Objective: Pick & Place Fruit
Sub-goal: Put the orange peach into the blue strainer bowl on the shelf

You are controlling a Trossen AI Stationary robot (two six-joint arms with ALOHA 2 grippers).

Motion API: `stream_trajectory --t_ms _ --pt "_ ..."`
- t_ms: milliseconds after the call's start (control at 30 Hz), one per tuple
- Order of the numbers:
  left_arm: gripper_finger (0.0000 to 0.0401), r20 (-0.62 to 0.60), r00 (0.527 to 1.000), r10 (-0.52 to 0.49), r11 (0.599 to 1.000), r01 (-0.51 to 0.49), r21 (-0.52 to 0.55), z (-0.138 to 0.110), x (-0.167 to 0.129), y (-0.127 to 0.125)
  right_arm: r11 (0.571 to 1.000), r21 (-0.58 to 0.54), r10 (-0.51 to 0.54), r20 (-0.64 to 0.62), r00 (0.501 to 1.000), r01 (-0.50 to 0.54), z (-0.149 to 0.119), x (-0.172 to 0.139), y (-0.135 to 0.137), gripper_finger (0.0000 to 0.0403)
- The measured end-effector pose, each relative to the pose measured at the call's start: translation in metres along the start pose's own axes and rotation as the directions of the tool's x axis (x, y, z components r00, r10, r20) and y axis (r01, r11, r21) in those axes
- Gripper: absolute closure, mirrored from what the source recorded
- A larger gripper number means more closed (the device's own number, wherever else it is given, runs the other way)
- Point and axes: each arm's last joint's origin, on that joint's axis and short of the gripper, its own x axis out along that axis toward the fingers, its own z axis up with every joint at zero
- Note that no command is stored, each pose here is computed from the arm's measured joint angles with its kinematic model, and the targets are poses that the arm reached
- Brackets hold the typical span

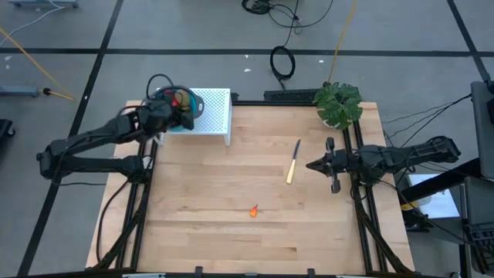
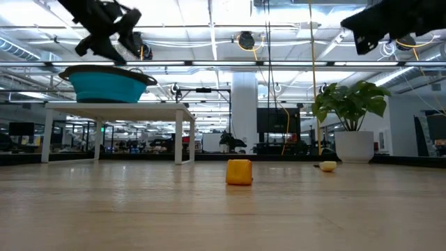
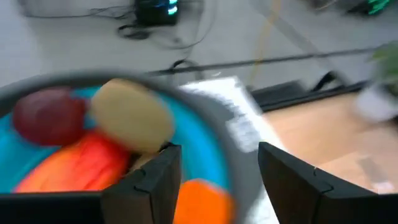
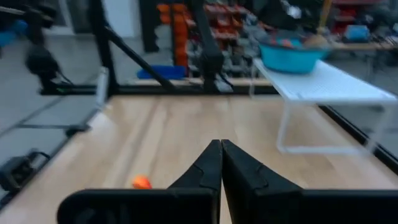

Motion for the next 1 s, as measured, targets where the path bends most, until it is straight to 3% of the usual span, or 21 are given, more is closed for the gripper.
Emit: stream_trajectory --t_ms 200,433,667,833,1000 --pt "0.0206 0.059 0.969 -0.240 0.969 0.242 -0.041 0.010 -0.019 -0.017 0.998 -0.002 0.065 -0.020 0.998 -0.065 -0.002 0.010 0.004 0.0402" --pt "0.0268 0.077 0.908 -0.412 0.909 0.404 0.103 0.006 -0.040 -0.034 0.982 0.157 -0.085 -0.129 0.988 0.105 -0.013 0.028 0.002 0.0402" --pt "0.0340 0.052 0.846 -0.531 0.840 0.518 0.160 -0.003 -0.056 -0.048 0.973 0.168 -0.126 -0.190 0.974 0.159 -0.002 0.047 0.005 0.0403" --pt "0.0394 0.043 0.774 -0.631 0.764 0.611 0.210 -0.008 -0.072 -0.058 0.975 0.149 -0.125 -0.249 0.960 0.166 0.003 0.063 0.008 0.0403" --pt "0.0394 0.006 0.649 -0.761 0.636 0.744 0.206 -0.018 -0.089 -0.077 0.985 0.124 -0.078 -0.285 0.955 0.117 0.005 0.076 0.012 0.0403"
